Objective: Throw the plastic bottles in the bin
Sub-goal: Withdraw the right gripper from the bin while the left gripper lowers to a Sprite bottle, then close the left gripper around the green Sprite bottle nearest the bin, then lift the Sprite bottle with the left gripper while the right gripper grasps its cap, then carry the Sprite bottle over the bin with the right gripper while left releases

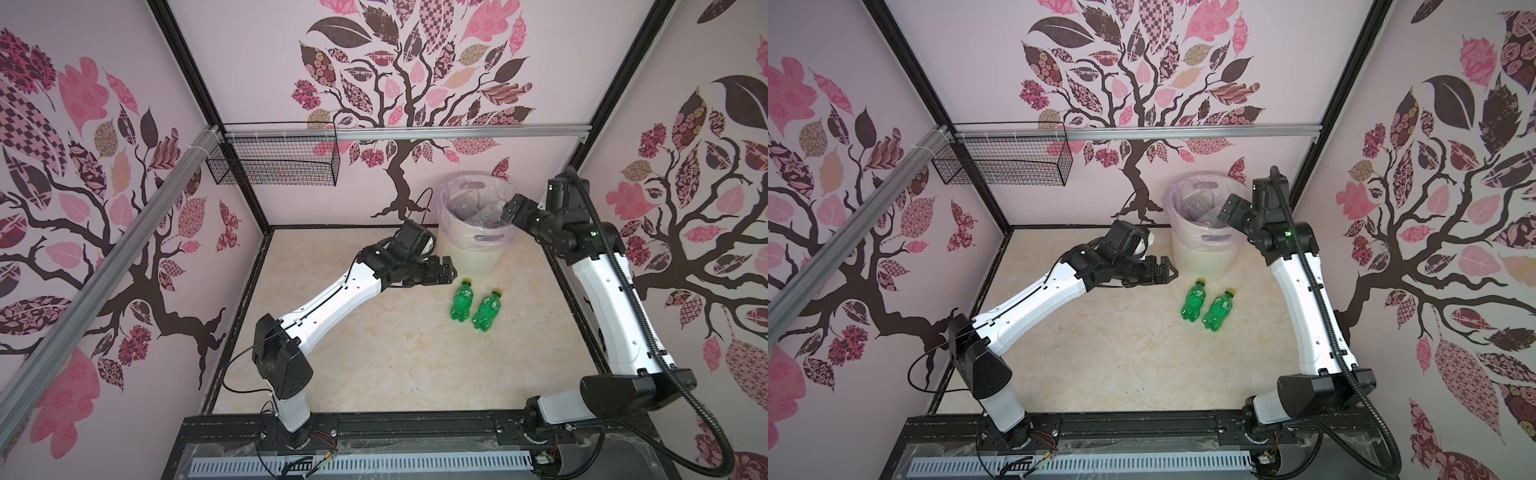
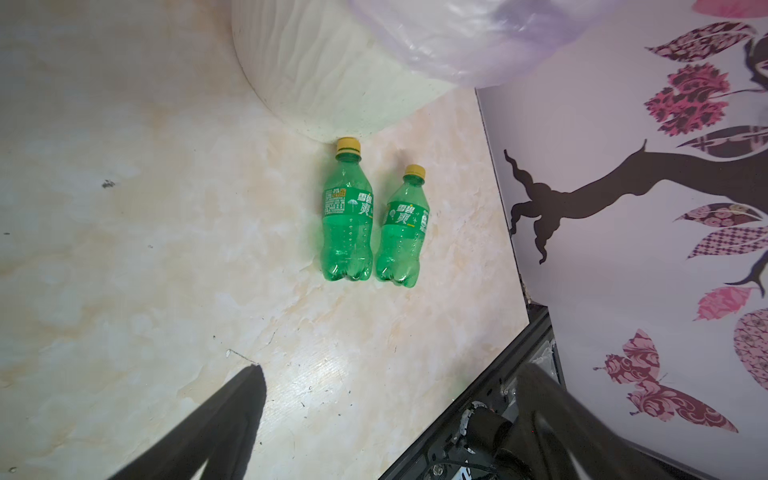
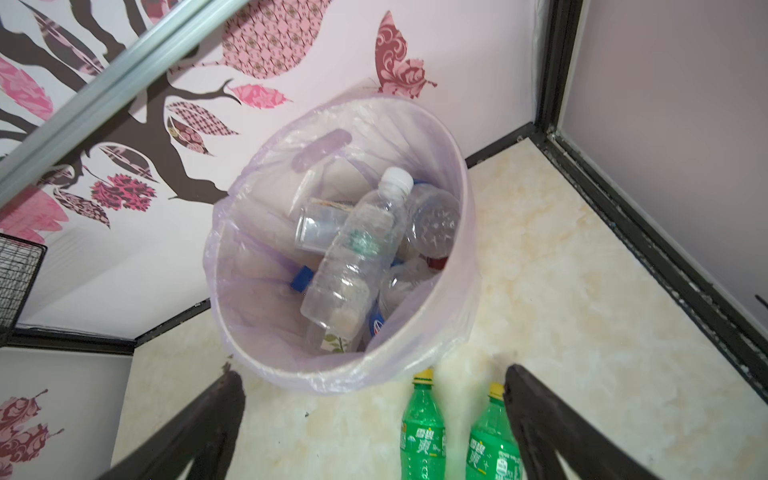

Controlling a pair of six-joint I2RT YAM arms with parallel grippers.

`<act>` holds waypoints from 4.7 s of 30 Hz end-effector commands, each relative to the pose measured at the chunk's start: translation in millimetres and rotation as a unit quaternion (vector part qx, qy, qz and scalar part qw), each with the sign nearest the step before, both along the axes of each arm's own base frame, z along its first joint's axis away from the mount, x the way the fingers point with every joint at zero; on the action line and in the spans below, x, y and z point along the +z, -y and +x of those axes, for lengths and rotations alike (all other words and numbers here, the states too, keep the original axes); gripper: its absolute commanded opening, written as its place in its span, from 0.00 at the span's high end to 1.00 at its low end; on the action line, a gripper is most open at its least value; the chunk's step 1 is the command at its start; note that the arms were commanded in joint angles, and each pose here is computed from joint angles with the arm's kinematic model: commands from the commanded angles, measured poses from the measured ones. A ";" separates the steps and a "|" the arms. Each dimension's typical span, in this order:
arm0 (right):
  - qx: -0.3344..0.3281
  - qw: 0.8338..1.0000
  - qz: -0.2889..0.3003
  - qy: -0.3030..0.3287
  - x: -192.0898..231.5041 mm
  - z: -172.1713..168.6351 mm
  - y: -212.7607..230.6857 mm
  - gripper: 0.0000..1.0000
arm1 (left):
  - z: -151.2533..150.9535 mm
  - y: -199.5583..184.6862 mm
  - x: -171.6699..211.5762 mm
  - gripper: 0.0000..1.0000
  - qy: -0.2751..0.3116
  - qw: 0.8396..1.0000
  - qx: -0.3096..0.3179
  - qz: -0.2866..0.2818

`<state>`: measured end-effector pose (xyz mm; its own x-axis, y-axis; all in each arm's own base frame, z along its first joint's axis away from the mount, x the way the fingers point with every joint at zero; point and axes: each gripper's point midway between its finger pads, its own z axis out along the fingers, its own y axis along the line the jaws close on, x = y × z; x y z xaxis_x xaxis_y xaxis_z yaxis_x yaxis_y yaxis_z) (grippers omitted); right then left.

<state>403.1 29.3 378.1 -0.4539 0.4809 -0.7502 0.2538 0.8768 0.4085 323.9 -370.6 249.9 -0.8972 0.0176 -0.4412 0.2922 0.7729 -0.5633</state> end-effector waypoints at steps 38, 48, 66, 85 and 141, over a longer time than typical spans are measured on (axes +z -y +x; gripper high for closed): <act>0.032 0.988 0.072 -0.129 -98.1 -109.6 -15.1 0.00 | 25.6 114.6 -203.4 0.16 -0.072 0.997 -0.017 0.004; 0.038 0.987 0.081 -0.136 -105.6 -105.6 -19.3 0.00 | 17.5 87.7 -196.0 0.46 -0.068 0.997 -0.023 0.007; 0.169 0.970 0.082 -0.155 -114.8 -88.2 -90.5 0.01 | -2.2 11.0 -90.3 0.57 -0.044 0.998 -0.012 -0.053; 0.245 0.929 0.252 -0.117 -80.0 -44.9 -166.9 0.10 | -20.7 -7.9 2.0 0.56 0.002 0.994 -0.002 -0.111; 0.168 0.975 0.142 0.035 42.9 52.8 -94.9 0.51 | -13.1 -44.0 128.5 0.03 0.122 0.989 0.028 -0.076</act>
<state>445.7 144.9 395.0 -0.6364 0.4933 -0.5930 -0.0686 0.7295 0.6805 303.8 -332.6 355.1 -0.8050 -0.1020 -0.5844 0.3734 0.6784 -0.6327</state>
